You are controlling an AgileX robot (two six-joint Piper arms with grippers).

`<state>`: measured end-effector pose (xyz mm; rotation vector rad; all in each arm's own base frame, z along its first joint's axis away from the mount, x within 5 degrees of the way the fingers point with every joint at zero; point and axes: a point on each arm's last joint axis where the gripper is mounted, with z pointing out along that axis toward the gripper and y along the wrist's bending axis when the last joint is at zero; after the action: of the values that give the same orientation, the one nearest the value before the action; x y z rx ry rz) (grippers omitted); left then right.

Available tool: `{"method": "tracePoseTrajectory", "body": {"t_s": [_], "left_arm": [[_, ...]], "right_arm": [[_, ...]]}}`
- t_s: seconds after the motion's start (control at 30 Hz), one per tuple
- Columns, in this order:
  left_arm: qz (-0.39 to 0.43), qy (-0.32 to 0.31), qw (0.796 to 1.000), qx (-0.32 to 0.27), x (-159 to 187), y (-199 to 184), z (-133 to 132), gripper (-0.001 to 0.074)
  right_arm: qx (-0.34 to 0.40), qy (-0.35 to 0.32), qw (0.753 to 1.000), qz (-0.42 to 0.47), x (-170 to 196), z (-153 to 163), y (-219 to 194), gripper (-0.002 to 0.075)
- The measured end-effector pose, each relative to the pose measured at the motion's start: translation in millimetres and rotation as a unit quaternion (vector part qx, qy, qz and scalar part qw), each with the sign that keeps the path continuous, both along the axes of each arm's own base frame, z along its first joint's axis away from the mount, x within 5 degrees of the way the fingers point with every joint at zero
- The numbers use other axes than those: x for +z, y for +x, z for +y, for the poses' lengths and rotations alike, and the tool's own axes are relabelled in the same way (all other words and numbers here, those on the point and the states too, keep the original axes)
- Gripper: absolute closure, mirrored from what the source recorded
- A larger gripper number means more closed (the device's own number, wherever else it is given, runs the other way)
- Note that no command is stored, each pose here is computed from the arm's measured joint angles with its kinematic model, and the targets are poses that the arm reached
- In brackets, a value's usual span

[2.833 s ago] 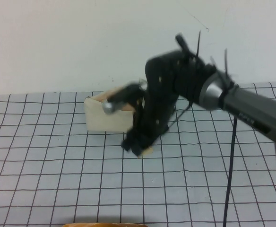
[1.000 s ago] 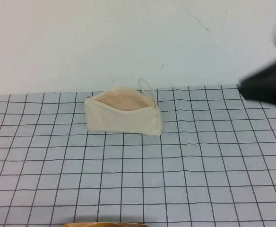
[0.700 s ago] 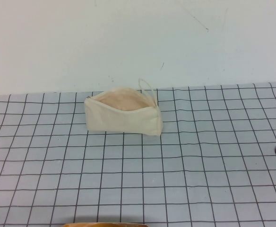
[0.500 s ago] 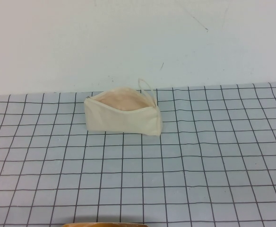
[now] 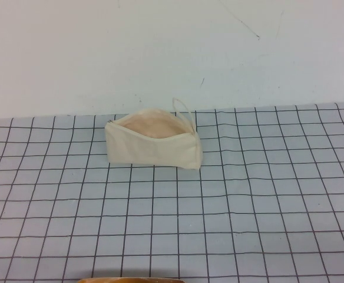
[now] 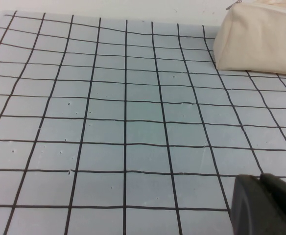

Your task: Put eraser into pencil case

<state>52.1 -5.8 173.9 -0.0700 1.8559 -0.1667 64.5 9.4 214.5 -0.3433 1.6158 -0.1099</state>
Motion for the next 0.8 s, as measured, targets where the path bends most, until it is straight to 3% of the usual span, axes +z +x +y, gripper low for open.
{"method": "tracePoseTrajectory", "body": {"t_s": [0.4, 0.8], "left_arm": [[0.000, 0.000, 1.000, 0.000, 0, 0, 0, 0.0737], [0.000, 0.000, 1.000, 0.000, 0, 0, 0, 0.0737]], "right_arm": [[-0.098, 0.036, 0.986, 0.129, -46, -12, -13, 0.0727], [-0.103, 0.043, 0.985, 0.134, -47, -13, -13, 0.0727]]}}
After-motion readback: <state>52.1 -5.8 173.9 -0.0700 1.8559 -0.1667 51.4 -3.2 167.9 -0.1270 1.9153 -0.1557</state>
